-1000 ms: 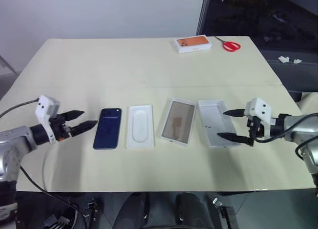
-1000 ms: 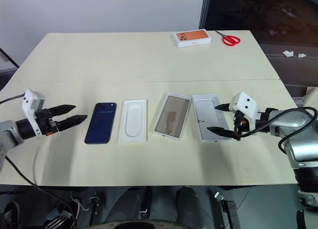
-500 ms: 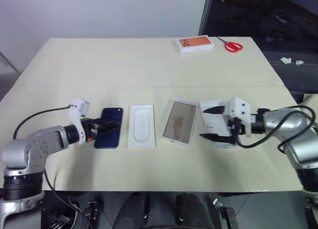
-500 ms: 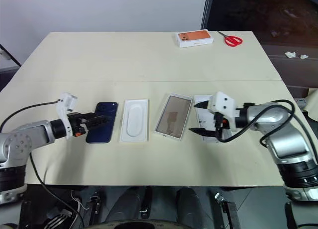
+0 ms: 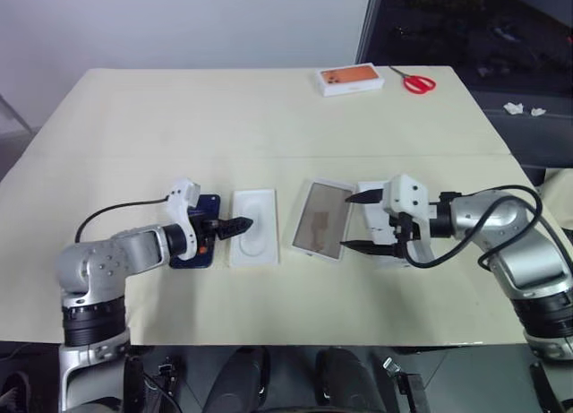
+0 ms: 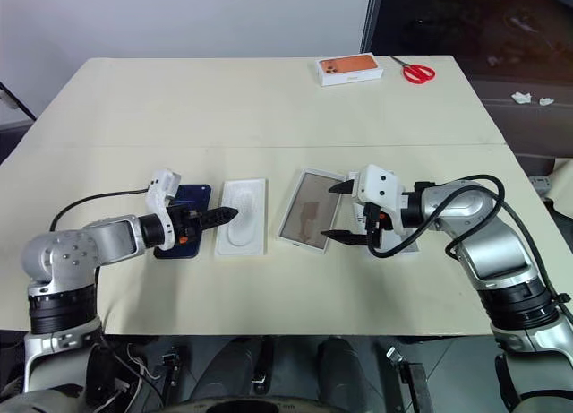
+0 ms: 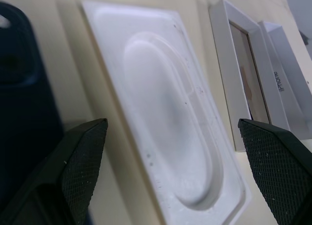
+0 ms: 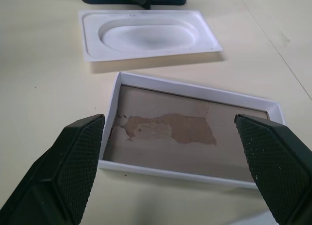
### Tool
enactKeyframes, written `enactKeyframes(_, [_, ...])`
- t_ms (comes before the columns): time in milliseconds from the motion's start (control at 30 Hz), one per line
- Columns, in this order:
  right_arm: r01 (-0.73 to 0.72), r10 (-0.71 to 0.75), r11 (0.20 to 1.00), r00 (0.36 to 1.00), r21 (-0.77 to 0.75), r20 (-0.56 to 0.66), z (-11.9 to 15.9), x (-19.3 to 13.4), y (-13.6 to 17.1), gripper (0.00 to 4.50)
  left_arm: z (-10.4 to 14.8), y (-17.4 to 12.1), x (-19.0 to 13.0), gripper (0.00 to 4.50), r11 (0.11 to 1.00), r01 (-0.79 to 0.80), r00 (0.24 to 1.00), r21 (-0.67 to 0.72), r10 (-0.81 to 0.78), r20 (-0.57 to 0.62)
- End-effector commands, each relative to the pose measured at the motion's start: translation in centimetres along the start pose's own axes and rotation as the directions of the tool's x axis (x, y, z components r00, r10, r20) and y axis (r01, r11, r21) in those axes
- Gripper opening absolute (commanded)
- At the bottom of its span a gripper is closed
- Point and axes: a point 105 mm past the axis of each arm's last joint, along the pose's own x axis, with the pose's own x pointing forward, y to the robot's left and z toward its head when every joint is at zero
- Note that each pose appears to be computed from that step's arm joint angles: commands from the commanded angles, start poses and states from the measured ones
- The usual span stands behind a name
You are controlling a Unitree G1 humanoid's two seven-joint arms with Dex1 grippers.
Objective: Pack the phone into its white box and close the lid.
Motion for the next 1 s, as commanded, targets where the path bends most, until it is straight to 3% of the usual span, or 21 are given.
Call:
enactKeyframes(33, [0.017, -0.016, 0.999, 1.000, -0.028, 0.025, 0.8, -0.2, -0.3, 4.45, 0.0, 0.2, 0.0, 4.50, 0.999, -0.022, 1.000, -0.028, 0.021, -0.015])
enactKeyframes(233, [0.030, -0.029, 0.999, 0.999, -0.020, 0.030, 0.8, -0.1, -0.3, 4.45, -0.9, 0.6, 0.9, 4.50, 0.992, -0.085, 0.989, -0.096, 0.073, -0.126])
enactKeyframes(533, [0.038, -0.037, 0.999, 0.999, -0.019, 0.034, 0.9, 0.0, -0.3, 4.45, -1.0, -0.3, 2.5, 4.50, 0.988, -0.073, 0.989, -0.139, 0.054, -0.134])
enactKeyframes(633, [0.043, -0.042, 0.999, 0.999, -0.019, 0.031, 0.9, -0.1, -0.5, 4.50, -1.2, 0.1, 2.6, 3.64, 0.985, -0.093, 0.988, -0.146, 0.073, -0.136])
enactKeyframes(867, [0.043, -0.042, 0.999, 0.999, -0.018, 0.029, 0.8, -0.1, -0.4, 4.50, -1.3, 0.1, 2.6, 0.10, 0.982, -0.095, 0.988, -0.164, 0.073, -0.134])
enactKeyframes(1000, [0.046, -0.045, 0.999, 0.999, -0.018, 0.029, 0.8, -0.1, -0.5, 4.50, -1.2, 0.2, 2.6, 0.04, 0.980, -0.094, 0.989, -0.174, 0.072, -0.127])
